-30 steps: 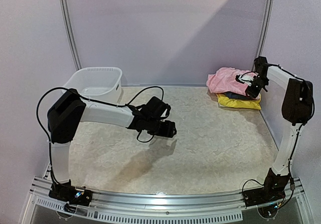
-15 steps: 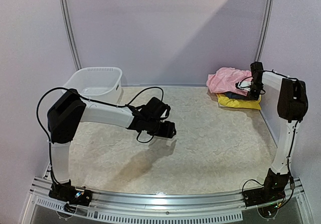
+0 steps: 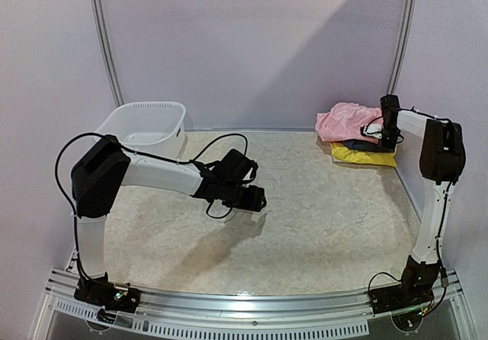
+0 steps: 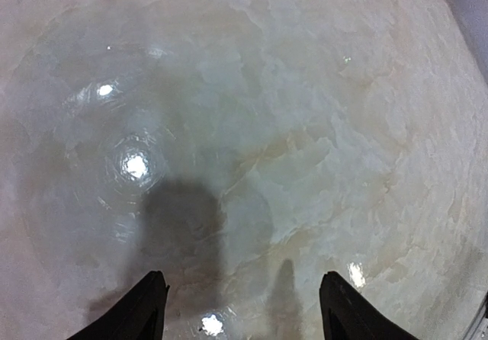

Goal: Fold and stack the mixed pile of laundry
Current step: Adjust the square-folded shorts at the corner of the board.

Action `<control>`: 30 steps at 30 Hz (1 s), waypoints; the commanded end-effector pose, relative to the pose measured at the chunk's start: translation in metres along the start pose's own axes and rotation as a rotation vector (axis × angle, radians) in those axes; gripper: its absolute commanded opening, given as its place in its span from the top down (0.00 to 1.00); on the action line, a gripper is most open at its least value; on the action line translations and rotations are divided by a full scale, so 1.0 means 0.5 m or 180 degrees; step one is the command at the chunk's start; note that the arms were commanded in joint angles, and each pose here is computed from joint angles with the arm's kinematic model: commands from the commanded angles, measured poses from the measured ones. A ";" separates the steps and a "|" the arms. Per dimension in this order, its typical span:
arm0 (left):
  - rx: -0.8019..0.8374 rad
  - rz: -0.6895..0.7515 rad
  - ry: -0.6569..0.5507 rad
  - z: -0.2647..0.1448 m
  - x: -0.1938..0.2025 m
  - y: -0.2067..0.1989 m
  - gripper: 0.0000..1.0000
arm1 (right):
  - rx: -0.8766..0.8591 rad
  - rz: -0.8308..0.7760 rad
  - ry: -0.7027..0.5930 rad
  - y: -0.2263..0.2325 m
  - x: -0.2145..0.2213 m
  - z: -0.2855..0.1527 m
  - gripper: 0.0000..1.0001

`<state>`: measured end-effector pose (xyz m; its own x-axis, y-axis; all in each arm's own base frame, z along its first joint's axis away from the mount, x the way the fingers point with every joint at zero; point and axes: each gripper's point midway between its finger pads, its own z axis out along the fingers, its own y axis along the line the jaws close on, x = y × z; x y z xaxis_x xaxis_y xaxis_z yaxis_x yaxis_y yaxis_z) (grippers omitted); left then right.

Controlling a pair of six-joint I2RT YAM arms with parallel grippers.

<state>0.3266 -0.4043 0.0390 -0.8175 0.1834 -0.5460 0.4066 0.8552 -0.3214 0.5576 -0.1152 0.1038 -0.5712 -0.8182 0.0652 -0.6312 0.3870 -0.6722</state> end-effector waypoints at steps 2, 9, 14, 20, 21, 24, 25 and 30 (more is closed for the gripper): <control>0.0059 0.0064 -0.0088 -0.028 -0.012 -0.020 0.30 | 0.0281 0.0113 0.0175 -0.082 0.079 -0.031 0.93; 0.0117 0.0041 -0.0084 -0.020 -0.011 -0.027 0.30 | 0.0397 0.0185 0.0286 -0.117 0.143 -0.034 0.96; 0.0114 0.0035 -0.0075 -0.020 -0.008 -0.026 0.30 | 0.0229 0.0116 0.0333 -0.069 0.152 -0.008 0.92; 0.0117 0.0037 -0.0080 -0.025 -0.007 -0.027 0.30 | -0.0412 -0.0103 0.0030 0.056 0.103 -0.039 0.55; 0.0114 0.0043 -0.0079 -0.027 -0.007 -0.026 0.30 | -0.0510 -0.0099 -0.0071 0.067 0.095 -0.061 0.51; 0.0101 0.0104 -0.0127 -0.035 -0.016 -0.027 0.30 | -0.0752 0.0131 -0.0413 0.069 0.063 -0.146 0.44; 0.0081 0.0142 -0.0152 -0.040 -0.021 -0.027 0.30 | -0.0867 0.0251 -0.0500 0.072 0.058 -0.171 0.43; -0.0191 0.0490 -0.0278 -0.079 -0.061 -0.012 0.27 | -0.1145 0.0988 -0.1231 0.059 0.005 -0.304 0.26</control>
<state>0.3288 -0.4007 0.0522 -0.7863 0.2072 -0.5821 0.4383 0.8511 -0.2891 0.4812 -0.0898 0.1416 -0.5516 -0.8259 -0.1167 -0.7030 0.5357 -0.4678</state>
